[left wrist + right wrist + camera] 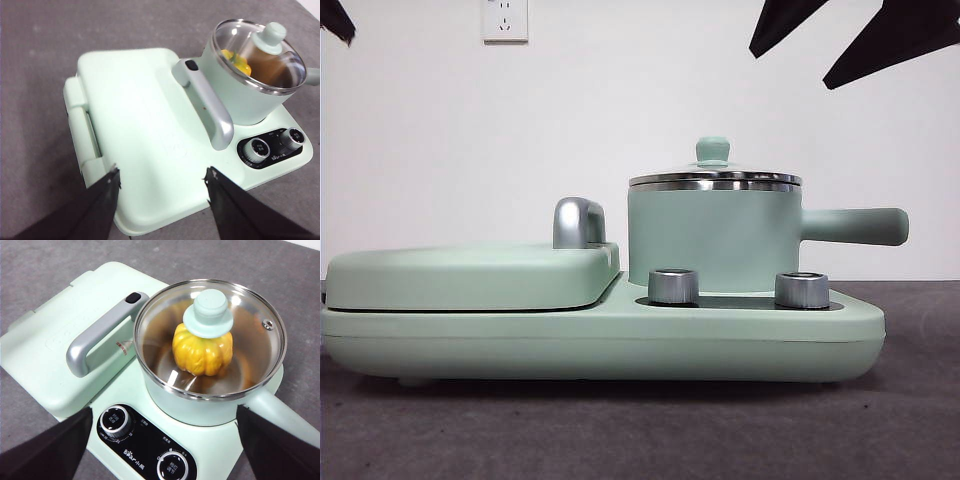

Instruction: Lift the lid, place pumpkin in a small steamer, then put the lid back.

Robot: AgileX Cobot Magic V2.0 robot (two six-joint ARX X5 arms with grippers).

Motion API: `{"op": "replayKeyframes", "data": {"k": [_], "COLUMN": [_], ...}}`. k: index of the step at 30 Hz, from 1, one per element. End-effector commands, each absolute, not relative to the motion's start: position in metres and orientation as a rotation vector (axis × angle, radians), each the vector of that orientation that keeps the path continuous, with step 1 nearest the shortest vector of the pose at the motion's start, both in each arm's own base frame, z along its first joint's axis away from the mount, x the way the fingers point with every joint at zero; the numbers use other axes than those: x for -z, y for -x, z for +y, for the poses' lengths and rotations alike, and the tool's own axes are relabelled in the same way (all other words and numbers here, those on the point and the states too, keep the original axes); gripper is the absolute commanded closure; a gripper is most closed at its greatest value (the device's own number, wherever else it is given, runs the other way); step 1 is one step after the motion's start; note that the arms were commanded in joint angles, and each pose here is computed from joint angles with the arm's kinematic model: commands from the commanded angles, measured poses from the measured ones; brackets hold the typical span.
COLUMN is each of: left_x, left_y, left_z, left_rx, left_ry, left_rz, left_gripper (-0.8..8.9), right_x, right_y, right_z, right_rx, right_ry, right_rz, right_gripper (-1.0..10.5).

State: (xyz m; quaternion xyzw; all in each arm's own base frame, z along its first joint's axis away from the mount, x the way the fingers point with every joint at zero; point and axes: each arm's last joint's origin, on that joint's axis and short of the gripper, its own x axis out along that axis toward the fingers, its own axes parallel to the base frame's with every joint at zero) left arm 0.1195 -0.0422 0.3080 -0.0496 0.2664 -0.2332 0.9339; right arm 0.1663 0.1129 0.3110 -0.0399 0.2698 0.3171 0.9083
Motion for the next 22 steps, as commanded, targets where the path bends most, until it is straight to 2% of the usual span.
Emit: {"op": "replayKeyframes", "data": {"k": [1,2,3,19,22], "left_x": [-0.3131,-0.3137,-0.3138,-0.3135,-0.3121], "left_y": [-0.1176,-0.1168,-0.1164,-0.112,-0.1079], "left_z": [-0.0419,-0.0416,-0.0415,-0.04,-0.0328], "left_rx": [0.49,0.49,0.49,0.488,0.389], "left_ry": [0.068,0.073,0.074,0.053,0.012], "left_rz": [0.507,0.501,0.501,0.504,0.46], "left_gripper": [7.61,7.85,8.1,8.07,8.07], "right_x": [-0.3148,-0.3154,-0.3164,-0.3213,-0.3214], "right_y": [-0.1663,-0.1665,-0.1668,-0.168,-0.168], "right_z": [0.1141,0.114,0.1143,0.1153,0.1153], "right_rx": [-0.661,-0.663,-0.664,-0.67,-0.67], "right_ry": [0.087,0.088,0.088,0.072,0.072], "right_rz": [0.532,0.525,0.513,0.461,0.46], "right_gripper": [8.1,9.8,9.1,9.1,9.1]}}
